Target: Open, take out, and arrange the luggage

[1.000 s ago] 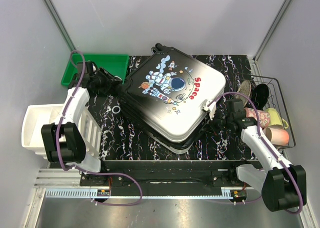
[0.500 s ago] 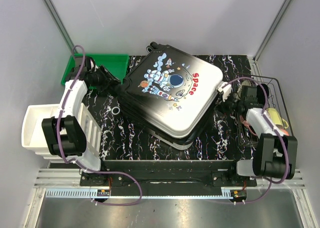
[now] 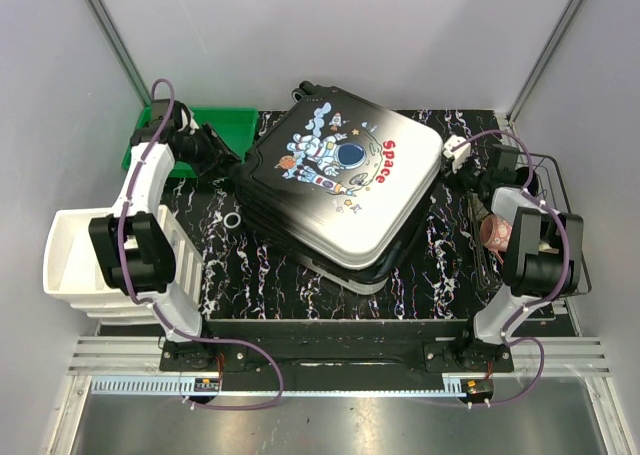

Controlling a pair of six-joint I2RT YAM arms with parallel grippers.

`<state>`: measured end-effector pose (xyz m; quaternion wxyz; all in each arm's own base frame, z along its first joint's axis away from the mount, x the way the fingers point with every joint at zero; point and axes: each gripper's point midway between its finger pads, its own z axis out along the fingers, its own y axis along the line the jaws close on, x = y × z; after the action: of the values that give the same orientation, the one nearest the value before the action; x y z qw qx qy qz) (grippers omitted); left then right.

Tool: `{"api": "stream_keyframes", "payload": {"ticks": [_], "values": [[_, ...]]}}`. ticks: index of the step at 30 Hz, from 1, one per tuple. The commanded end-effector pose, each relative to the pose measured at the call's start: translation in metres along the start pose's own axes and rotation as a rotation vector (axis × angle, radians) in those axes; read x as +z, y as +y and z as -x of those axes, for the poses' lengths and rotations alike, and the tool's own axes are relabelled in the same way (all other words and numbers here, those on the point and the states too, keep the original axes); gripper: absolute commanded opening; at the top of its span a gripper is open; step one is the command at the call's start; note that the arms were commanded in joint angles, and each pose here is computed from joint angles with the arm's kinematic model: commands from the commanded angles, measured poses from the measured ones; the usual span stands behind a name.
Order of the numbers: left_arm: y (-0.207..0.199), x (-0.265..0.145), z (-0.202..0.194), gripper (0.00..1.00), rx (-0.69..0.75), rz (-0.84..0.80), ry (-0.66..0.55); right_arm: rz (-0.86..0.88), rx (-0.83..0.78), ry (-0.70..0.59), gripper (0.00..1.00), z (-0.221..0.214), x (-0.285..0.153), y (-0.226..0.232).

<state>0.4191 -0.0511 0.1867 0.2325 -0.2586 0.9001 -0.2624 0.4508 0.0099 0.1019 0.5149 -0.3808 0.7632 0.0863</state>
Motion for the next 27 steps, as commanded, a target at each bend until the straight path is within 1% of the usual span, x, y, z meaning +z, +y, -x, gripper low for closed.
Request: {"api": "stream_keyframes", "payload": {"ticks": [1, 3, 5, 6, 8, 9, 11, 12, 13, 14, 15, 16, 17, 21, 22, 23, 24, 25, 26, 27], "values": [[0.013, 0.018, 0.040, 0.00, 0.207, 0.034, -0.091, -0.180, -0.320, -0.221, 0.00, 0.067, 0.000, -0.073], [0.011, 0.021, 0.042, 0.00, 0.226, 0.025, -0.081, -0.103, -0.379, -0.299, 0.00, 0.077, 0.005, -0.057], [0.008, 0.025, 0.043, 0.00, 0.236, 0.013, -0.064, -0.044, -0.419, -0.344, 0.00, 0.079, 0.009, -0.046], [0.009, 0.030, 0.043, 0.00, 0.248, 0.011, -0.049, 0.015, -0.472, -0.384, 0.00, 0.082, 0.009, -0.033], [-0.002, 0.032, 0.040, 0.00, 0.279, -0.013, -0.033, 0.074, -0.515, -0.412, 0.00, 0.082, 0.010, -0.017], [-0.003, 0.035, 0.038, 0.00, 0.300, -0.016, -0.026, 0.102, -0.566, -0.433, 0.00, 0.084, 0.009, -0.009], [-0.018, 0.039, 0.031, 0.00, 0.348, -0.045, -0.011, 0.186, -0.552, -0.426, 0.00, 0.082, 0.006, 0.014], [-0.024, 0.041, 0.026, 0.00, 0.380, -0.068, 0.005, 0.214, -0.605, -0.446, 0.00, 0.084, 0.002, 0.023], [-0.037, 0.044, 0.019, 0.00, 0.412, -0.091, 0.015, 0.267, -0.577, -0.433, 0.00, 0.082, -0.004, 0.042], [-0.040, 0.043, 0.018, 0.00, 0.423, -0.099, 0.015, 0.302, -0.562, -0.428, 0.00, 0.078, -0.009, 0.054], [-0.049, 0.047, 0.009, 0.00, 0.462, -0.118, 0.033, 0.319, -0.590, -0.439, 0.00, 0.080, -0.014, 0.064], [-0.057, 0.048, 0.005, 0.00, 0.486, -0.136, 0.039, 0.357, -0.555, -0.426, 0.00, 0.075, -0.025, 0.083], [-0.067, 0.051, -0.006, 0.01, 0.515, -0.161, 0.061, 0.373, -0.581, -0.435, 0.00, 0.075, -0.032, 0.093], [-0.088, 0.058, -0.038, 0.05, 0.610, -0.215, 0.118, 0.439, -0.517, -0.392, 0.00, 0.070, -0.075, 0.142], [-0.098, 0.060, -0.051, 0.05, 0.643, -0.230, 0.134, 0.458, -0.488, -0.374, 0.00, 0.062, -0.082, 0.156], [-0.102, 0.061, -0.055, 0.07, 0.660, -0.231, 0.137, 0.460, -0.493, -0.356, 0.00, 0.059, -0.089, 0.163], [-0.110, 0.063, -0.056, 0.08, 0.685, -0.239, 0.131, 0.463, -0.495, -0.346, 0.00, 0.061, -0.103, 0.175], [-0.117, 0.063, -0.060, 0.11, 0.704, -0.248, 0.128, 0.474, -0.474, -0.329, 0.00, 0.052, -0.109, 0.187], [-0.123, 0.062, -0.056, 0.16, 0.714, -0.253, 0.112, 0.478, -0.457, -0.317, 0.00, 0.050, -0.115, 0.194], [-0.137, 0.059, -0.042, 0.23, 0.729, -0.263, 0.072, 0.468, -0.465, -0.313, 0.00, 0.052, -0.126, 0.202]]}}
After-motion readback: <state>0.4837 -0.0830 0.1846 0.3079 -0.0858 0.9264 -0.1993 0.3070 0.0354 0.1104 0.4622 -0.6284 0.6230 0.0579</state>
